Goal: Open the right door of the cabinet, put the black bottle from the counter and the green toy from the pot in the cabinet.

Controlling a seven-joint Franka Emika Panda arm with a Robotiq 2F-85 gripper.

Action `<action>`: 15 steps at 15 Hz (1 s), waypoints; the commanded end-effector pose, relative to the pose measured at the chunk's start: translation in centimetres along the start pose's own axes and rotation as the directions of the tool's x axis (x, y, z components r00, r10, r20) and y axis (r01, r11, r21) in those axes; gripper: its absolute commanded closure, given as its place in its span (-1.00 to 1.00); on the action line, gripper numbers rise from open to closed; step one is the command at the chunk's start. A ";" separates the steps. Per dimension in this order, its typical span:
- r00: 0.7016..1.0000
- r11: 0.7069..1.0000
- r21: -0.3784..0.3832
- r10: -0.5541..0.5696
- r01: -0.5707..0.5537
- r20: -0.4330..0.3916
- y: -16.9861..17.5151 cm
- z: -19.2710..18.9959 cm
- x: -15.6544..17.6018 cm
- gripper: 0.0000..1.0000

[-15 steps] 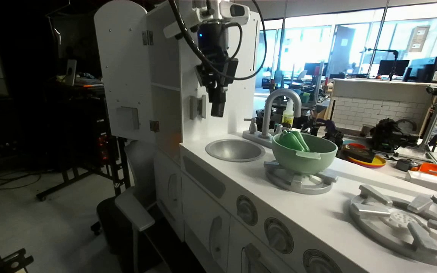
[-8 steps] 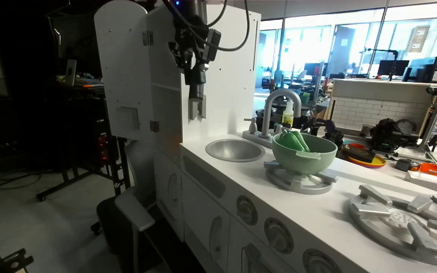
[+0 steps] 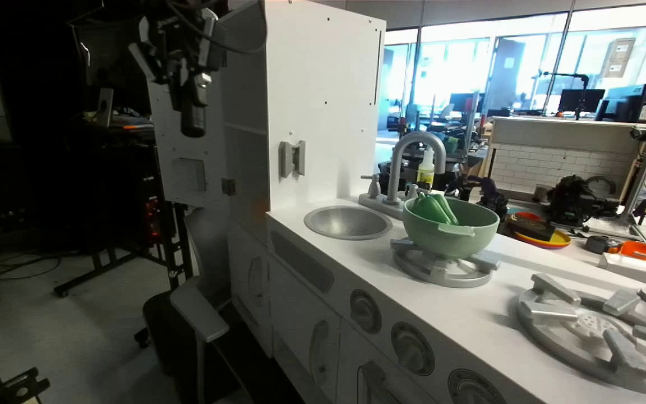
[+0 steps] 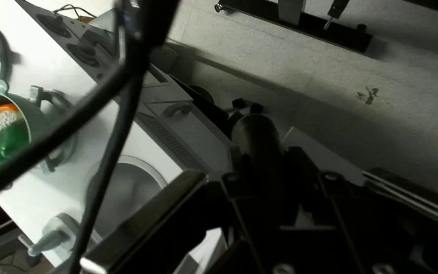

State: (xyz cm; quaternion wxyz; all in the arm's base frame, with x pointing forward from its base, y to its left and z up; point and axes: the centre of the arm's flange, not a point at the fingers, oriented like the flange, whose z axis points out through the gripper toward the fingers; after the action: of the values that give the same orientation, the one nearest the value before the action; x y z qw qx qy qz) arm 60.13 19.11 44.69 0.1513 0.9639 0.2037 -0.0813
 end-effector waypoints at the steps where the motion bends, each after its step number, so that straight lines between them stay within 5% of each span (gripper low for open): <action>1: 0.996 0.999 -0.053 0.006 -0.011 -0.090 -5.2 -3.0 -2.6 0.80; 7: 0.914 0.967 -0.051 0.216 -0.248 -0.343 -5.4 -8.6 1.4 0.80; 15: 0.749 0.897 -0.049 0.337 -0.440 -0.571 -4.9 -5.8 11.4 0.80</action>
State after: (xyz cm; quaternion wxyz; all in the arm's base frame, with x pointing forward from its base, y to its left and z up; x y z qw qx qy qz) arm 65.23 27.38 48.46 0.1738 0.9613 0.0572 0.2059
